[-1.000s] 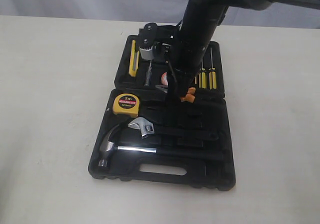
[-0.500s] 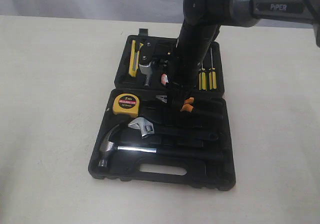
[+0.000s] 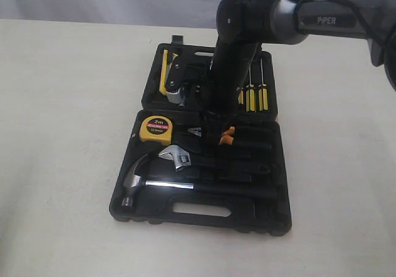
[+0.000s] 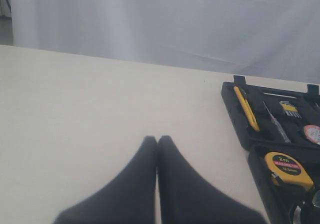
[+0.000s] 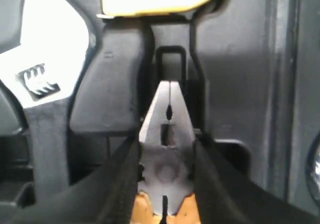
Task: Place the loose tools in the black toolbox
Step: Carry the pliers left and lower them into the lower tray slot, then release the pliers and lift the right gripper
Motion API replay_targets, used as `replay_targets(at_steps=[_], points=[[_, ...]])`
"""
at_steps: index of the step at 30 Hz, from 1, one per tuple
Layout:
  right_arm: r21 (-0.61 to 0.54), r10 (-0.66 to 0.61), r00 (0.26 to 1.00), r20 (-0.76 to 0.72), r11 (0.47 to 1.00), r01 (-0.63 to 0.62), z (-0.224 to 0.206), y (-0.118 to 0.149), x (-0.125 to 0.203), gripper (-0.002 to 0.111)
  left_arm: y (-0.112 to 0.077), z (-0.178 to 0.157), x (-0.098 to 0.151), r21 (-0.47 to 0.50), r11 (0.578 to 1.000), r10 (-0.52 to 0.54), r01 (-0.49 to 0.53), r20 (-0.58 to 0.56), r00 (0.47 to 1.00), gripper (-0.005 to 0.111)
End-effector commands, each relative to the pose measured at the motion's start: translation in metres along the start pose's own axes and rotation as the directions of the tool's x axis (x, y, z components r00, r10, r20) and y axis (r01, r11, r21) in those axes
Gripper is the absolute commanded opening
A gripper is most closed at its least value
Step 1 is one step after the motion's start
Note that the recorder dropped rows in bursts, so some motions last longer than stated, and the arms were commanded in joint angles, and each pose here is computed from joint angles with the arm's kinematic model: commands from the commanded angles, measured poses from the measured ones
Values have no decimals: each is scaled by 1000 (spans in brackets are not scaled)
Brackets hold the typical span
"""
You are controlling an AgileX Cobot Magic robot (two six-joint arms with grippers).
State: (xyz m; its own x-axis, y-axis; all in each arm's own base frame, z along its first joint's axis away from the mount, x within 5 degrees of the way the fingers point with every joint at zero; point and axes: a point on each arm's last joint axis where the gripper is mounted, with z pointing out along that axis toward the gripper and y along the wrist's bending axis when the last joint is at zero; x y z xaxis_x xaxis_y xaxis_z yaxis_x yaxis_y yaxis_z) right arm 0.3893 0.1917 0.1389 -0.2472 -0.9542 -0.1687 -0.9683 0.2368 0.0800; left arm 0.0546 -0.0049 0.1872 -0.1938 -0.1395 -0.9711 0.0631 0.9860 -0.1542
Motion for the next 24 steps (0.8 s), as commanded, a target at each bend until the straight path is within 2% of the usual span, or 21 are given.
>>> replay_targets(at_steps=[1, 2, 4, 15, 24], points=[[-4, 5, 1000, 8, 1000, -5, 0, 1, -2, 49, 0, 0, -1, 4, 1000, 6, -6, 0, 1000, 0], [-4, 5, 1000, 8, 1000, -5, 0, 1, -2, 58, -1, 0, -1, 7, 1000, -3, 3, -1, 1000, 0], [-4, 5, 1000, 8, 1000, -5, 0, 1, -2, 65, -1, 0, -1, 7, 1000, -3, 3, -1, 1000, 0], [-2, 13, 1000, 11, 1000, -13, -7, 3, -2, 65, -1, 0, -1, 7, 1000, -3, 3, -1, 1000, 0], [69, 8, 998, 59, 998, -12, -79, 22, -3, 65, -1, 0, -1, 7, 1000, -3, 3, -1, 1000, 0]])
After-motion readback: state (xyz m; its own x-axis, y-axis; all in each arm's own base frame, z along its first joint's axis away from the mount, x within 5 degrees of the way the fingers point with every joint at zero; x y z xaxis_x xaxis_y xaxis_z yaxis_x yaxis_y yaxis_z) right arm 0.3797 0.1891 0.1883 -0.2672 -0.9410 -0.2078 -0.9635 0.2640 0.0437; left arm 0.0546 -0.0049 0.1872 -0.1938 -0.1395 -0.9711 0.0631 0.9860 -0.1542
